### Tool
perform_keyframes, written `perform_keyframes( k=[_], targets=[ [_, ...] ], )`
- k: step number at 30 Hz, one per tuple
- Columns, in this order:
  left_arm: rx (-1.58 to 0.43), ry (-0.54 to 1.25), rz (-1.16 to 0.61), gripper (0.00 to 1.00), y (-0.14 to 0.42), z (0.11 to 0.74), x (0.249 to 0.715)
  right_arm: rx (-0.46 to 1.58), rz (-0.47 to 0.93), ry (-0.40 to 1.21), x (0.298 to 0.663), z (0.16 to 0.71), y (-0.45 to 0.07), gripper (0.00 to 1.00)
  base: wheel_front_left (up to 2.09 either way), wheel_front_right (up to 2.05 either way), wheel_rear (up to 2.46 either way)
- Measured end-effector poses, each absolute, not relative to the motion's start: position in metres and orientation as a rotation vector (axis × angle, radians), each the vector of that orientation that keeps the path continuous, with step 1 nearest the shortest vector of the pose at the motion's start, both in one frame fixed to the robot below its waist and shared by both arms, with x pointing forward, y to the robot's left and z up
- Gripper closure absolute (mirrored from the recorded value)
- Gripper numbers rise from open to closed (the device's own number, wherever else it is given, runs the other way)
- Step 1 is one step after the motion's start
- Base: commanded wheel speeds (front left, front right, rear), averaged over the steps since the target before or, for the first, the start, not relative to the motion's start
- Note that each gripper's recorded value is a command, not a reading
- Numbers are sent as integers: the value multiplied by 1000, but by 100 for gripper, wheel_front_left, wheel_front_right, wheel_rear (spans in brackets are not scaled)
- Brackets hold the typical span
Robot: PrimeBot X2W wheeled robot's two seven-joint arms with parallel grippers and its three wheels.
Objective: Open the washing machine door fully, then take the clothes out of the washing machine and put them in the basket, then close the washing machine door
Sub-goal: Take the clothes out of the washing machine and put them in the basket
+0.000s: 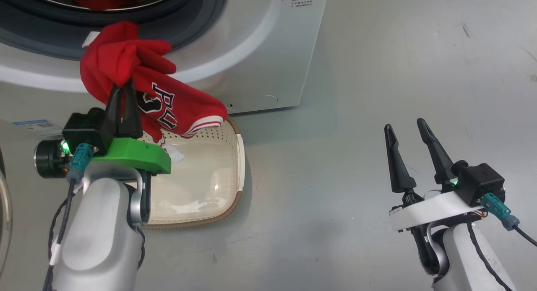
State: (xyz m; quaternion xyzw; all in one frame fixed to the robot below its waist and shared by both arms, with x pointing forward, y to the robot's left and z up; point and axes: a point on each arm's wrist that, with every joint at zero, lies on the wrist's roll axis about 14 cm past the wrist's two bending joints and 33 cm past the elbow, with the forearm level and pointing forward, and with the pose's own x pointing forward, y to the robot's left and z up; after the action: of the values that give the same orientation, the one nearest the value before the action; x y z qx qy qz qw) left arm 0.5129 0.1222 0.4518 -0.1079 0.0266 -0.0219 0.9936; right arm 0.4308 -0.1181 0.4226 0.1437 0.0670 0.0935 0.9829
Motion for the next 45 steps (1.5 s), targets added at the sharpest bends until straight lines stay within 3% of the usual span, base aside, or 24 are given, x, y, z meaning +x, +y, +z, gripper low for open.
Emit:
perform_keyframes(
  k=[26,45],
  targets=[
    [-232,468,-145,100,78,334,420,289,186,156,420,418,-119,0,0,0,0],
    [-256,785,-135,100,64,253,423,289,126,198,428,396,-138,0,0,0,0]
  ],
)
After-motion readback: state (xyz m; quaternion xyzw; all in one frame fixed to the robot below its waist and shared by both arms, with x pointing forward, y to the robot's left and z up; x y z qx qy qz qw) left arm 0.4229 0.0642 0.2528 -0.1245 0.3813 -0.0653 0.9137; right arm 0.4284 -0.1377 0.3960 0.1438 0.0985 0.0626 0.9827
